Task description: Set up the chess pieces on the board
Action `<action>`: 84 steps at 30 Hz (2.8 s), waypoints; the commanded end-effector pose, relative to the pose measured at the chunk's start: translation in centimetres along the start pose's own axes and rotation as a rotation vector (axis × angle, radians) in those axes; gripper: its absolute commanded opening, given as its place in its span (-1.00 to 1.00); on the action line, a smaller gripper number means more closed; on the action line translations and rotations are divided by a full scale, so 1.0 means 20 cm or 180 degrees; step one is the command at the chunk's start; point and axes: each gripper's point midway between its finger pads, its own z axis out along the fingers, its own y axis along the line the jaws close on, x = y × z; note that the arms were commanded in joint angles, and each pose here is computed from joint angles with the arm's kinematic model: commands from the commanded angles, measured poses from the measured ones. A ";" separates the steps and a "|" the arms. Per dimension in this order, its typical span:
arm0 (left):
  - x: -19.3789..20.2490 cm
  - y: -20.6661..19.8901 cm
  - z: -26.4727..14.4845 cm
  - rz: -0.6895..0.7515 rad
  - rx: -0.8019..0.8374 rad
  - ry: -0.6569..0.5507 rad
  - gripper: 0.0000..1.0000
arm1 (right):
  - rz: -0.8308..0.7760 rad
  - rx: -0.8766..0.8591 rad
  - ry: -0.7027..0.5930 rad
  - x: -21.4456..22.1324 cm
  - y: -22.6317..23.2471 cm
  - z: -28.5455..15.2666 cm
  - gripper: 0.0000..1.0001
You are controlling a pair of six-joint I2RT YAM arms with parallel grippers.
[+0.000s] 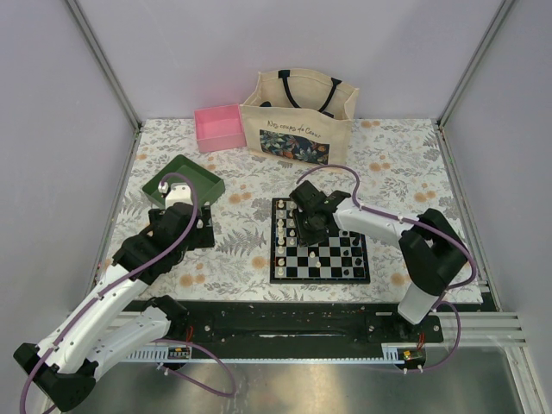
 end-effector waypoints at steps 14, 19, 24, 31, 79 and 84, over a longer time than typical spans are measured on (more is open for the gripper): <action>-0.07 -0.01 -0.02 -0.0118 0.0031 -0.0150 0.98 | -0.0038 -0.0117 -0.0125 -0.09 0.10 0.01 -0.33; -0.07 -0.01 -0.02 -0.0113 0.0023 -0.0144 0.98 | -0.0038 -0.0122 -0.0128 -0.09 0.10 0.01 -0.48; -0.08 -0.01 -0.02 -0.0124 0.0025 -0.0156 0.98 | -0.0056 -0.0125 -0.0126 -0.09 0.11 0.01 -0.57; -0.07 -0.01 -0.02 -0.0113 0.0026 -0.0152 0.98 | -0.0129 -0.0167 -0.0107 -0.05 0.16 0.00 -0.60; -0.07 -0.01 -0.02 -0.0114 0.0029 -0.0144 0.98 | -0.0335 -0.0091 -0.0105 -0.03 0.23 -0.02 -0.32; -0.07 -0.01 -0.02 -0.0118 0.0031 -0.0150 0.98 | -0.0340 0.0027 -0.0263 -0.05 0.18 -0.11 -0.27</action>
